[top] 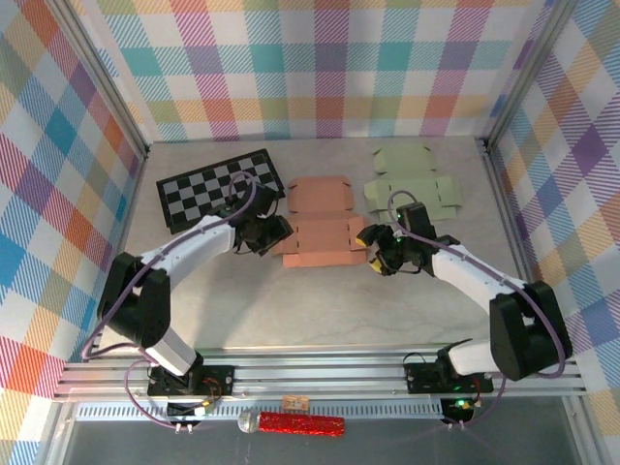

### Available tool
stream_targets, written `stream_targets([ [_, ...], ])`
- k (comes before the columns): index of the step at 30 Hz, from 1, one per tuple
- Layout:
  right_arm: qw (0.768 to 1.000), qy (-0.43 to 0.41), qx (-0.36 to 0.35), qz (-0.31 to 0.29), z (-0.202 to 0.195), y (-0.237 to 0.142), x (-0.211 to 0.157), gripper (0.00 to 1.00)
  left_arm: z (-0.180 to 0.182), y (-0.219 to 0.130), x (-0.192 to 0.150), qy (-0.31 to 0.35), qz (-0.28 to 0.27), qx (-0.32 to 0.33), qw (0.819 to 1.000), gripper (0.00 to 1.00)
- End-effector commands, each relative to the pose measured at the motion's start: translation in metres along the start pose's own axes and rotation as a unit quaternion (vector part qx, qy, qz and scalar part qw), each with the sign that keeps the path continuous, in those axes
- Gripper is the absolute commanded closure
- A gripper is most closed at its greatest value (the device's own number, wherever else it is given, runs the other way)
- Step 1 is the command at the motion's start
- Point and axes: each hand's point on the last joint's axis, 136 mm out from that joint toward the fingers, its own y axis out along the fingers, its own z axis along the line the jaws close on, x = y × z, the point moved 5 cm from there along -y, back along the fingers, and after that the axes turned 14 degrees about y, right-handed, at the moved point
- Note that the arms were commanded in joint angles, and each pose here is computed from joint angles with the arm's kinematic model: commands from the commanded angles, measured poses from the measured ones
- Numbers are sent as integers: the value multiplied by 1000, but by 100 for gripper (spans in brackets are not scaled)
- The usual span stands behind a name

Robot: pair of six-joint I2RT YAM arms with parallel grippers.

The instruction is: Fold the paper box

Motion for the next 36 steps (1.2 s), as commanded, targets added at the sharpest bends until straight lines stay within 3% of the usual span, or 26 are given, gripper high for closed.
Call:
stream_targets([
  [1,999,16,50,-6,15,4,6,31,-1,7,15,6,-1,-3,1000,48],
  [7,994,84,69,-15,-5,19,17,36,1,29,19,2,21,-2,1000,49],
  [36,981,137,118,-72,-2,49,55,54,16,66,7,24,69,20,997,52],
])
